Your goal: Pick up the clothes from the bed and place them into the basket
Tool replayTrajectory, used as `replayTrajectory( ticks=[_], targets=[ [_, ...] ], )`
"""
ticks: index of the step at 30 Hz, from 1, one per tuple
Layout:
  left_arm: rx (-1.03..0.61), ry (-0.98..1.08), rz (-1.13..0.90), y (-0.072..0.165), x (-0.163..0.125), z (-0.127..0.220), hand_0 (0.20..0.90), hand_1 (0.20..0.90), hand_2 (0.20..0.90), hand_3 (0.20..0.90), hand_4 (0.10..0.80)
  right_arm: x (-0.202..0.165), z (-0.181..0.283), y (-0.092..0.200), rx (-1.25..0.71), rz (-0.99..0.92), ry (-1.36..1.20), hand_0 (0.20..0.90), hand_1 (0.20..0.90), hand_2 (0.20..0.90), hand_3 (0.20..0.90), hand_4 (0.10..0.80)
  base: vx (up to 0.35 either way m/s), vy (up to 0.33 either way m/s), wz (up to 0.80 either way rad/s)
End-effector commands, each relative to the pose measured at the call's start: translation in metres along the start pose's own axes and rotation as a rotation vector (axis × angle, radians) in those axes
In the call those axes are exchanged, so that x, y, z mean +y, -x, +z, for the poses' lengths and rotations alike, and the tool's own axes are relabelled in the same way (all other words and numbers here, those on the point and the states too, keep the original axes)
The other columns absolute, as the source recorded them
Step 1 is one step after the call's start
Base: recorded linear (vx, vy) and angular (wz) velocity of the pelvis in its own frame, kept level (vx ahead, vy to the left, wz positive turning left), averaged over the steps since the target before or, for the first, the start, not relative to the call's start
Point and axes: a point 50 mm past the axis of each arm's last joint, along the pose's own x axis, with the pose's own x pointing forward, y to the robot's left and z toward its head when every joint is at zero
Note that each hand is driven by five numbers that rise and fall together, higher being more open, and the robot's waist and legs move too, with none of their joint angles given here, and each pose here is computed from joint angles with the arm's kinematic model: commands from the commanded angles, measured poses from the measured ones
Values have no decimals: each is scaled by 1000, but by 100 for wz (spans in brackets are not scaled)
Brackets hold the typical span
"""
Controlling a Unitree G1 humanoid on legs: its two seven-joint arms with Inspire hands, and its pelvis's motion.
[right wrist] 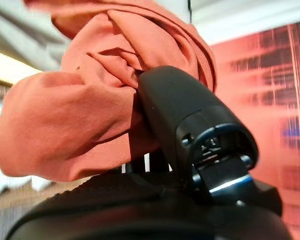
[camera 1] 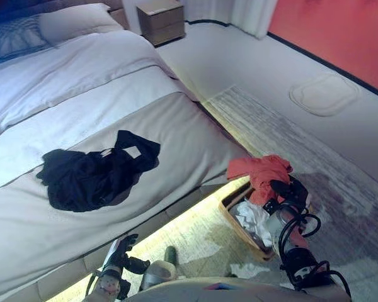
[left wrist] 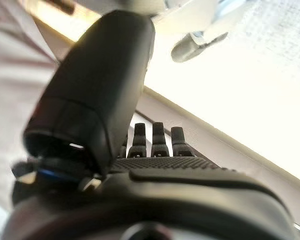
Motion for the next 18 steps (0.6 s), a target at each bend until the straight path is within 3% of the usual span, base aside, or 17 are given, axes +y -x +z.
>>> replayTrajectory(
  ticks=[1, 9, 18],
  targets=[
    [-131, 19, 33, -9, 7, 30, 900, 900, 900, 900, 800, 5, 59, -19, -210, -1, -95, 300, 300, 300, 200, 100, -14, -60, -10],
    [-82, -8, 29, 0, 2, 7, 900, 900, 900, 900, 800, -15, 45, -29, -145, -115, -32, 300, 300, 300, 200, 100, 24, -32, 1],
    [-109, -27, 19, -2, 9, 11, 900, 900, 900, 900, 800, -34, 63, -47, -146, -181, -14, 300, 300, 300, 200, 100, 24, -24, 13]
  ],
)
